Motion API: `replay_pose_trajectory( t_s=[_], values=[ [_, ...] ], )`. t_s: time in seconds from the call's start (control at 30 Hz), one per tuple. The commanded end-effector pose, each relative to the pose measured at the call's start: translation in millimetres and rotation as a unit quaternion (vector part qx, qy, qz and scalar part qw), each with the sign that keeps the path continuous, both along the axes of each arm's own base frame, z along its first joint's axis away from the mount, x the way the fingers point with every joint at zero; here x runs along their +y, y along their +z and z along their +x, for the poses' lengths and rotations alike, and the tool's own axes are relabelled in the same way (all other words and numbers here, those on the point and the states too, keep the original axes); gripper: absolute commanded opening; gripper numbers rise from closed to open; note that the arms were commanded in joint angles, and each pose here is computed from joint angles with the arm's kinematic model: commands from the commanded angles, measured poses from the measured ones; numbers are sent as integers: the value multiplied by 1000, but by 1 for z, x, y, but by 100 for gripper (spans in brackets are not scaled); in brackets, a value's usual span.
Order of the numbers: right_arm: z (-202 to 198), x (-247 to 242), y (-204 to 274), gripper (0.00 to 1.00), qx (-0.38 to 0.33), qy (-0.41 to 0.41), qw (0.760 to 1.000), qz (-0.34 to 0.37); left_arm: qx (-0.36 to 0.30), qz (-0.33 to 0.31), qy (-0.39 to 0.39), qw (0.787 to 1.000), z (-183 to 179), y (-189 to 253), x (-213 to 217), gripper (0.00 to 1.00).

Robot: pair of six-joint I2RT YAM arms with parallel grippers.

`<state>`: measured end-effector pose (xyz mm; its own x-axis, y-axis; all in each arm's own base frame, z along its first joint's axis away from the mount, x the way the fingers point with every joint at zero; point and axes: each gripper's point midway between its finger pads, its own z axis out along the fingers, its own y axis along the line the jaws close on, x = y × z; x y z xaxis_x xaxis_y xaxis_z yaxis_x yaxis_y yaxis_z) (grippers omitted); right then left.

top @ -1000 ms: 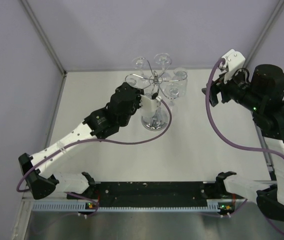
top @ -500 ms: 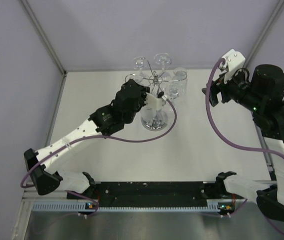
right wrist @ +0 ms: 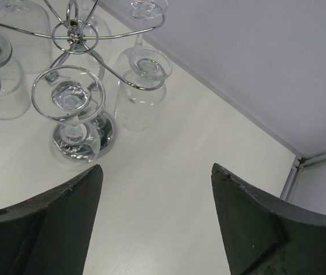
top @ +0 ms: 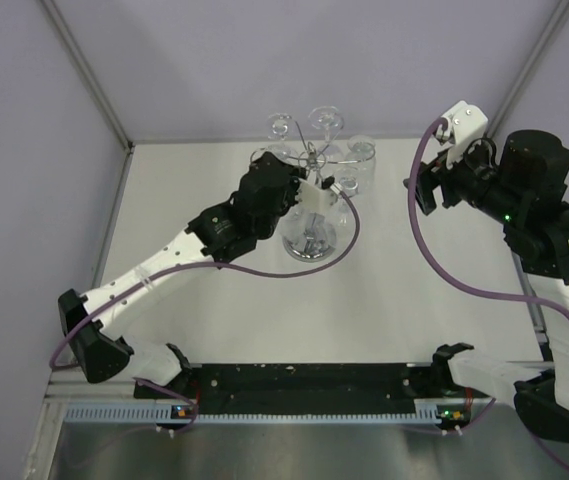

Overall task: Place the wine glass upside down on the wine glass rack
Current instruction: Turn the wine glass upside down at the wine rack.

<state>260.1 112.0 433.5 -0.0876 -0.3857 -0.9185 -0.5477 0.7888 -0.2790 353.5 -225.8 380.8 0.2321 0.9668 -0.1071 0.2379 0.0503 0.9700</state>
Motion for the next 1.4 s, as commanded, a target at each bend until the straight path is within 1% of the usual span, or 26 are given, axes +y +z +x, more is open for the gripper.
replay_pose_trajectory(
  t_s=[0.0,0.67,1.37],
  values=[
    [-4,-2,10,76,-22,0,1000,0,-66,-79,8,995,7,59,5,0],
    [-4,-4,14,76,-25,-2,1000,-6,-55,-86,34,994,31,60,20,0],
    [-5,-2,4,76,-14,3,1000,-8,-58,-90,55,993,28,67,44,0]
  ],
)
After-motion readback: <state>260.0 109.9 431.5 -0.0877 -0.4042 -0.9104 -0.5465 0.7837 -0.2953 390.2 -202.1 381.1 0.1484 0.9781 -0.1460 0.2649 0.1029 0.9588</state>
